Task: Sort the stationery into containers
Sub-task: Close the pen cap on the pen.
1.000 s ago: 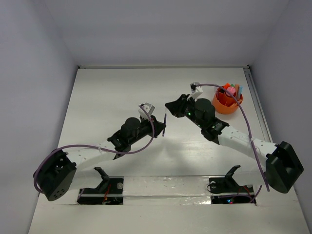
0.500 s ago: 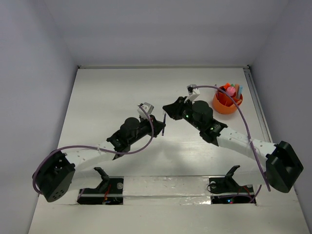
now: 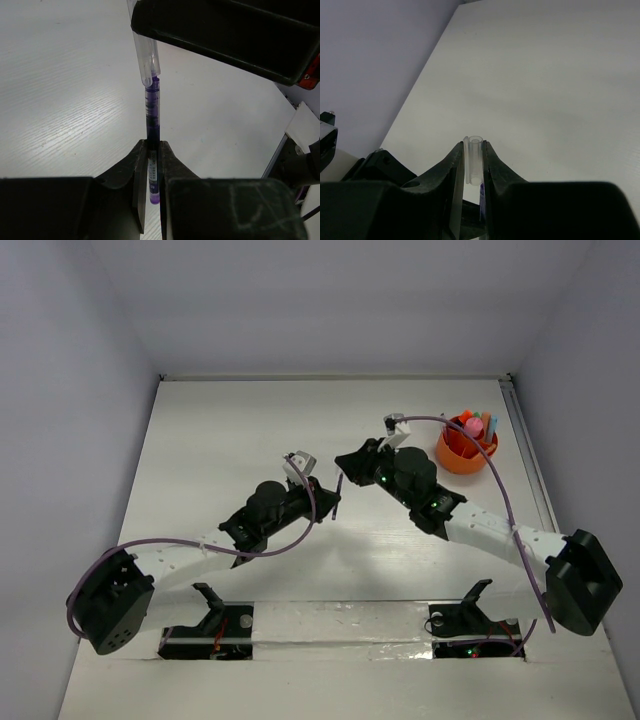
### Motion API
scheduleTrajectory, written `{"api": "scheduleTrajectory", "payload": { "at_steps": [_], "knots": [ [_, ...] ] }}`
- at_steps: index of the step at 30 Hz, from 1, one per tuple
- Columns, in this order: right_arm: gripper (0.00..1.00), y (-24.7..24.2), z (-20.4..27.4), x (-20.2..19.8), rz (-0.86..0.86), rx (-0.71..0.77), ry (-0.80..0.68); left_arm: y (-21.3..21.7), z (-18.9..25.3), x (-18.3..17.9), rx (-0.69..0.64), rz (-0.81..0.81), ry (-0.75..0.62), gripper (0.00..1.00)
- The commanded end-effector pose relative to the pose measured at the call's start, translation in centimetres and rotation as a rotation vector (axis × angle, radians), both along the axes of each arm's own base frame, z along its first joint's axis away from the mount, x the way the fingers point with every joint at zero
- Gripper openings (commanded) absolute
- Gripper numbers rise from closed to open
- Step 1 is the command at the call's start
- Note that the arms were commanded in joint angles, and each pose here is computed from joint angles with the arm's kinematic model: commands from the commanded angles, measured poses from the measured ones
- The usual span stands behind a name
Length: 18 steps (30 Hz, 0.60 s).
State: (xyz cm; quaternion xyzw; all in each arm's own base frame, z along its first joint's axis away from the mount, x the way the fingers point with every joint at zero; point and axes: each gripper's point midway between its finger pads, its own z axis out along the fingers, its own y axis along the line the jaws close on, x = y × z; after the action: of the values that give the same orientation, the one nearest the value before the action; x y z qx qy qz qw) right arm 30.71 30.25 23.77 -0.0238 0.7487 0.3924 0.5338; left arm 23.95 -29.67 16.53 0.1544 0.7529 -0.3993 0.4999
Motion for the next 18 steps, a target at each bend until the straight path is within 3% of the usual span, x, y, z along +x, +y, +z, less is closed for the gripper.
{"api": "scheduleTrajectory", "payload": {
  "at_steps": [1,18],
  "knots": [
    [0.00,-0.7,3.9,1.0,-0.066,0.021,-0.101,-0.6,2.3,0.1,-0.071,-0.025,-0.050,0.00],
    [0.00,-1.6,4.1,1.1,-0.105,0.010,-0.110,-0.4,2.4,0.2,-0.072,-0.013,-0.054,0.00]
  ]
}}
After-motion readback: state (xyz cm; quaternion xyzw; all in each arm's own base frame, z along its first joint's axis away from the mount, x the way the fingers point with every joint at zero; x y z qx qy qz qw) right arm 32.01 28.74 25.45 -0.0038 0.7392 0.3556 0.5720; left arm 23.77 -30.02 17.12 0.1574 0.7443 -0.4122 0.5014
